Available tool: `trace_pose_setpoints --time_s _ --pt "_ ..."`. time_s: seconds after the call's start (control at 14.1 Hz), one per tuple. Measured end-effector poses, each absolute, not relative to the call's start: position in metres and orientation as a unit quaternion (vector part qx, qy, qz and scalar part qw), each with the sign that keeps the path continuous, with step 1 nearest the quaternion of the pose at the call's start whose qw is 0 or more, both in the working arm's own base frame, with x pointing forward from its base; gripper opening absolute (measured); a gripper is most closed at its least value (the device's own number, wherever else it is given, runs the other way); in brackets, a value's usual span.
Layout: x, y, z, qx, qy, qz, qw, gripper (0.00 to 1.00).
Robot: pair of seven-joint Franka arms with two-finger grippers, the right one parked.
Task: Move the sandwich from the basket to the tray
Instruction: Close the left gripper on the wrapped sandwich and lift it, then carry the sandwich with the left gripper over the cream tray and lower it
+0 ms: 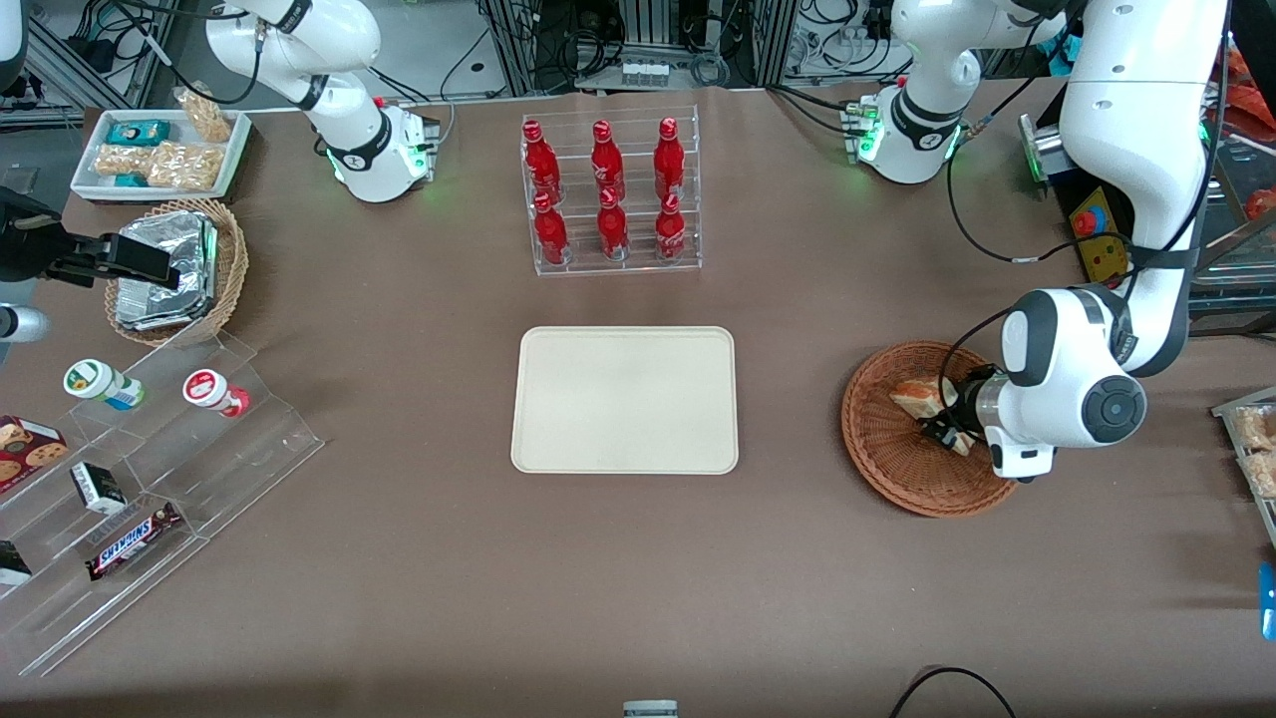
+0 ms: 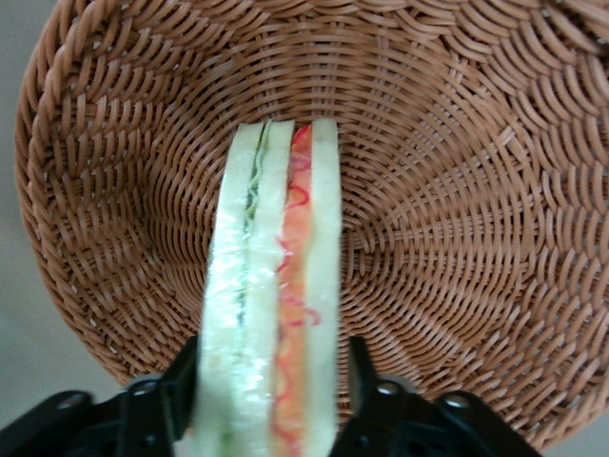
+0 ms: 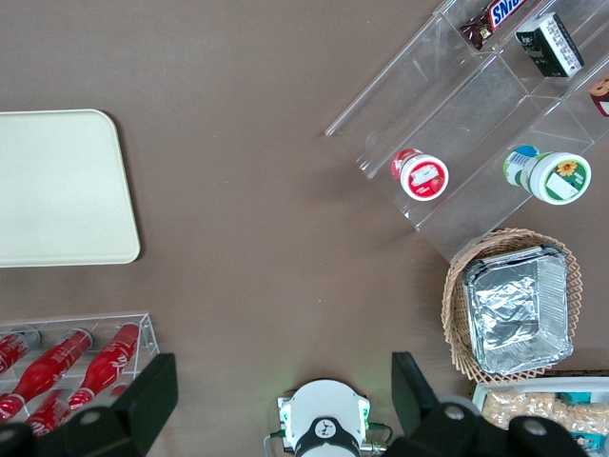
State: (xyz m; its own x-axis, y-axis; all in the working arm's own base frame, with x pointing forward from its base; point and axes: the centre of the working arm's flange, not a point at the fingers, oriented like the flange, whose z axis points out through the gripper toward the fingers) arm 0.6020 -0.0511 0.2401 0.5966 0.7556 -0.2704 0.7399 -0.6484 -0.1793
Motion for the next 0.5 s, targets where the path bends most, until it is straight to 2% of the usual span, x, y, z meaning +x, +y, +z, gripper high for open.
trace_pose_setpoints --time_s 0.14,0.21,0.35,0.5 --pt "0.604 -0.051 0.242 -0.892 -0.421 0.160 0.023 0.41" --pt "0.606 -0.052 0.245 -0.893 -0.422 0.157 0.021 0.35" --pt "0.617 -0.056 0.266 -0.899 -0.416 0.135 0.014 0.20" --pt "0.629 -0.080 0.307 -0.915 -0.390 0.105 0.011 0.18"
